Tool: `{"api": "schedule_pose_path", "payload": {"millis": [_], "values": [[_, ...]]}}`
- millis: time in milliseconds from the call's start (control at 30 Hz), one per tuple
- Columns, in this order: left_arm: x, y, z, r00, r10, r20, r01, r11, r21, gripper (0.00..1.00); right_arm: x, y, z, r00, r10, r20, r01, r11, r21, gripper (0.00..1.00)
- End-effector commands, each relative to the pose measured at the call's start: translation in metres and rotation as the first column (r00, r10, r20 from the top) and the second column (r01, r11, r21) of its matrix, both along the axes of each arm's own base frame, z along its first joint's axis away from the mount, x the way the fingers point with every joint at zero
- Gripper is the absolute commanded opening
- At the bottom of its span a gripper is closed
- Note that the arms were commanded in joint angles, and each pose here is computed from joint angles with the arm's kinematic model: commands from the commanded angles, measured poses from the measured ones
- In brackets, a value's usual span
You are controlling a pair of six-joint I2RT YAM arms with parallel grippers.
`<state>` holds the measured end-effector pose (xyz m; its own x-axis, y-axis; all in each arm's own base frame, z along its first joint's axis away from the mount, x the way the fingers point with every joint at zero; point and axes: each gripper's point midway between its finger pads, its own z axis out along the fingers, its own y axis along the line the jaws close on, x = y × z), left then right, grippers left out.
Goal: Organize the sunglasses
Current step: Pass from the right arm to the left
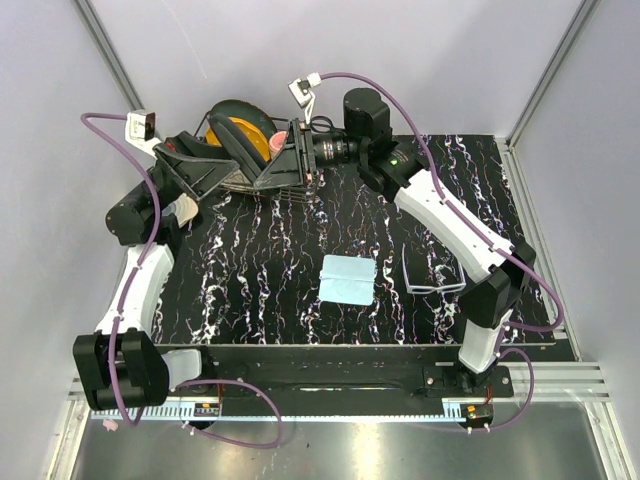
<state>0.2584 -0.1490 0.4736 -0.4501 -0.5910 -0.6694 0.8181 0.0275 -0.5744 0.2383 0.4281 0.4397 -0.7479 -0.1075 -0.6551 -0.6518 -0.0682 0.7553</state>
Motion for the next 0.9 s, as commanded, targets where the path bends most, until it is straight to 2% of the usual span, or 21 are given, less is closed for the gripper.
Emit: {"api": "schedule_pose_path", "payload": {"millis": [0, 167, 300, 433, 467, 567, 600, 700, 733, 767, 833, 867], "values": [[-0.028, -0.009, 0.017, 0.971, -0.014, 0.24, 0.0, 0.998, 0.056, 0.99, -0.016, -0.012, 0.035, 0.995, 0.023, 0.1, -0.032, 0.996, 0.086, 0.09], [-0.01, -0.009, 0.009, 0.986, 0.021, 0.163, -0.033, 0.997, 0.074, 0.99, -0.018, -0.013, 0.03, 0.995, 0.027, 0.098, -0.034, 0.997, 0.076, 0.09], [-0.004, -0.007, 0.007, 0.986, 0.059, 0.158, -0.072, 0.995, 0.074, 0.98, -0.018, -0.013, 0.025, 0.995, 0.026, 0.093, -0.032, 0.997, 0.066, 0.09], [0.001, -0.007, 0.005, 0.989, 0.064, 0.132, -0.075, 0.993, 0.087, 0.75, -0.019, -0.014, 0.021, 0.996, 0.023, 0.091, -0.028, 0.998, 0.058, 0.09], [0.0, -0.007, 0.004, 0.99, 0.061, 0.13, -0.074, 0.993, 0.09, 0.65, -0.019, -0.014, 0.021, 0.996, 0.022, 0.091, -0.027, 0.998, 0.056, 0.09], [0.0, -0.009, 0.0, 0.992, 0.047, 0.118, -0.06, 0.992, 0.107, 0.51, -0.019, -0.014, 0.02, 0.996, 0.017, 0.087, -0.022, 0.999, 0.05, 0.12], [0.0, -0.009, -0.002, 0.992, 0.045, 0.115, -0.058, 0.992, 0.112, 0.42, -0.019, -0.015, 0.02, 0.996, 0.019, 0.086, -0.023, 0.999, 0.048, 0.14], [-0.003, -0.01, -0.005, 0.994, 0.03, 0.108, -0.043, 0.991, 0.125, 0.31, -0.018, -0.015, 0.018, 0.995, 0.01, 0.097, -0.014, 0.999, 0.045, 0.32], [-0.004, -0.01, -0.005, 0.994, 0.026, 0.107, -0.04, 0.991, 0.128, 0.29, -0.019, -0.016, 0.018, 0.995, 0.008, 0.103, -0.013, 0.999, 0.045, 0.4], [-0.005, -0.011, -0.007, 0.995, 0.017, 0.099, -0.031, 0.99, 0.136, 0.29, -0.019, -0.017, 0.019, 0.993, -0.001, 0.115, -0.004, 0.999, 0.047, 0.56], [-0.008, -0.012, -0.008, 0.995, 0.011, 0.095, -0.025, 0.989, 0.146, 0.29, -0.016, -0.019, 0.018, 0.988, -0.03, 0.155, 0.023, 0.999, 0.047, 0.67], [-0.011, -0.012, -0.009, 0.995, 0.003, 0.097, -0.018, 0.988, 0.153, 0.29, -0.016, -0.021, 0.019, 0.985, -0.04, 0.17, 0.032, 0.998, 0.048, 0.76]]}}
